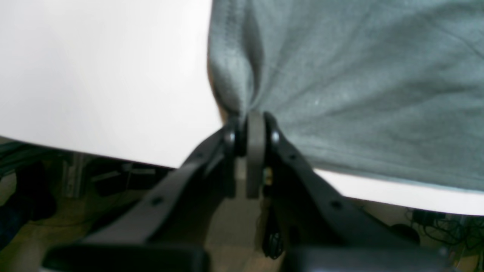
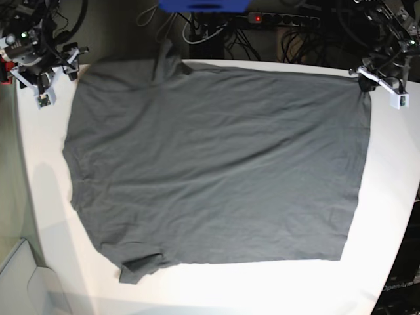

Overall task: Layout the t-shirt on the table in an organized manner, then fold the t-shirt properly
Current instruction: 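Pull the collar-side corners apart with both grippers to flatten the shirt, then hold the collar-side corners with both grippers and lift them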

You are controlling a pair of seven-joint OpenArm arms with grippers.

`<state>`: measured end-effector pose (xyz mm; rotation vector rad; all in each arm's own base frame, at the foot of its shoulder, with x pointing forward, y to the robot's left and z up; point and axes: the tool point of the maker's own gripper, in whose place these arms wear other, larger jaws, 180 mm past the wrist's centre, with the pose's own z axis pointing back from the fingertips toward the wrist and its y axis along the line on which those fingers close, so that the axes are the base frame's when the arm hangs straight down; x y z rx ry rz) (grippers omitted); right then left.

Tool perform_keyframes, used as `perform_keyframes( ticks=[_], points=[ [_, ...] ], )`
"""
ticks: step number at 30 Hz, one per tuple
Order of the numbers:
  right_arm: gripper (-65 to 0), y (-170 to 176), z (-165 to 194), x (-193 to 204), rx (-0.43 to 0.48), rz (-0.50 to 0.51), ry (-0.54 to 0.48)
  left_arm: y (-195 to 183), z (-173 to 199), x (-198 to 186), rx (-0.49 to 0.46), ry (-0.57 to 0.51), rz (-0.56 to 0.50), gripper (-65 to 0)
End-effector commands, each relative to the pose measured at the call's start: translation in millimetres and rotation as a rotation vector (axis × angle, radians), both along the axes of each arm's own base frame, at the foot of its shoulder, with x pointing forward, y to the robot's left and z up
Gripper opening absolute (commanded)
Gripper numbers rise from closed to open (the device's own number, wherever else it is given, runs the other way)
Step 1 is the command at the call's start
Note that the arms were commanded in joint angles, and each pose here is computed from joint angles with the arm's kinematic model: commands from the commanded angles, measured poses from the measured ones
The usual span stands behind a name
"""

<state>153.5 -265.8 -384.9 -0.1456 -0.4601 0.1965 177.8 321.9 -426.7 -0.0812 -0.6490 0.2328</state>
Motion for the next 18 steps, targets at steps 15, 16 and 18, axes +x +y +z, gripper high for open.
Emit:
perform_keyframes(
  ticks=[15,16,18],
  points=[
    [-22.3,16,-1,14,0.056,-0.008,-0.038,7,7,2,0.029,-0.009,0.000,-64.7],
    [-22.3,21,-1,17,0.068,-0.004,-0.046,7,7,2,0.029,-0.009,0.000,-64.7],
    [-22.3,24,-2,20,0.079,-0.004,-0.049,7,7,2,0.028,-0.010,0.001,-64.7]
  ],
)
